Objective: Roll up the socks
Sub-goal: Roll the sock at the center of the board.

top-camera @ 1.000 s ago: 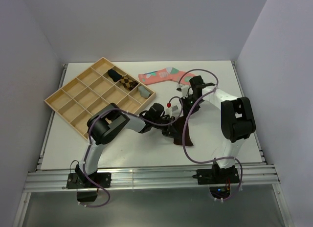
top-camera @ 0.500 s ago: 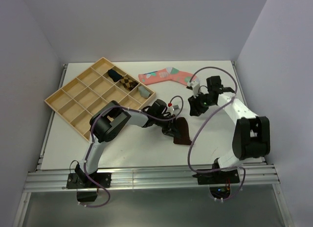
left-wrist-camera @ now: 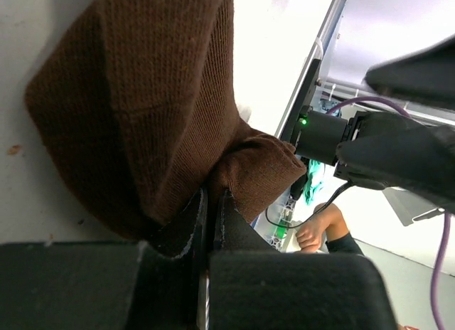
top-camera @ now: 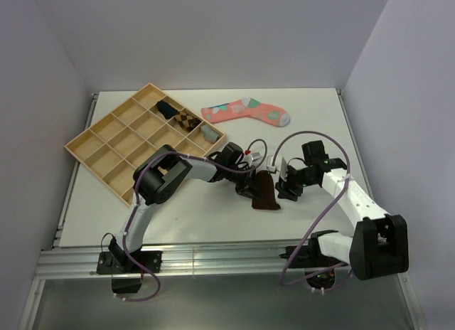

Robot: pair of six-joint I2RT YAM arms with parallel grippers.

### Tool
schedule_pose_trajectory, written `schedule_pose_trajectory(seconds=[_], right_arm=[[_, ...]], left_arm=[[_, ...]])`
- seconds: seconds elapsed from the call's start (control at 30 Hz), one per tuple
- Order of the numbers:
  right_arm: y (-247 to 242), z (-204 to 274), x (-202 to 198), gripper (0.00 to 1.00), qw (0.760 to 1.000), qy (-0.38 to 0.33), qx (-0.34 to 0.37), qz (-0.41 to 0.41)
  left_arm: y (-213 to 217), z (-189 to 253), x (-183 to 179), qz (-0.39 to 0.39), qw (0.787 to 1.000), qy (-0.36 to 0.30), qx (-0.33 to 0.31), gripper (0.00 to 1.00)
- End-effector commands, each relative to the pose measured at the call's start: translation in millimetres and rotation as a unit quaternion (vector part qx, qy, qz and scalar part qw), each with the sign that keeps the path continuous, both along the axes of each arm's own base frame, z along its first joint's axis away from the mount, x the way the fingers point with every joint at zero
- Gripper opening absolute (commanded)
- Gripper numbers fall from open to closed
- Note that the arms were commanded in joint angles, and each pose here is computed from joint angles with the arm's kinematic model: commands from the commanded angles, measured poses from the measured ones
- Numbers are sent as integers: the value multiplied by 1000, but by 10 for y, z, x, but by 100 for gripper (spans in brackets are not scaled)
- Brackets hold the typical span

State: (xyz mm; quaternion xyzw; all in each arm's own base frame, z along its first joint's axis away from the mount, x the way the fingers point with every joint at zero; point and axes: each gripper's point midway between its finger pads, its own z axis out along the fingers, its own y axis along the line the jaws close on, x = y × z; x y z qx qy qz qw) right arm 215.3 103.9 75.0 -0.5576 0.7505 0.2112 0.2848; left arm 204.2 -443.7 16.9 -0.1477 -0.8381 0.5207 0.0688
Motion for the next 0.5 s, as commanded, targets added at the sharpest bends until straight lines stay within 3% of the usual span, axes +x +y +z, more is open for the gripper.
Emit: schedule_pose_trajectory(seconds=[0.0, 0.17, 0.47], right_arm=[[114, 33, -93, 57, 997, -44, 6, 62], [215, 66, -218, 61, 991, -96, -8, 88], [303, -58, -346, 63, 985, -105, -35, 130]], left_arm=[[740, -1177, -318, 10, 978, 34, 206, 0], [771, -1213, -336, 6, 977, 38, 210, 0], [767, -1209, -327, 1, 978, 36, 208, 0]])
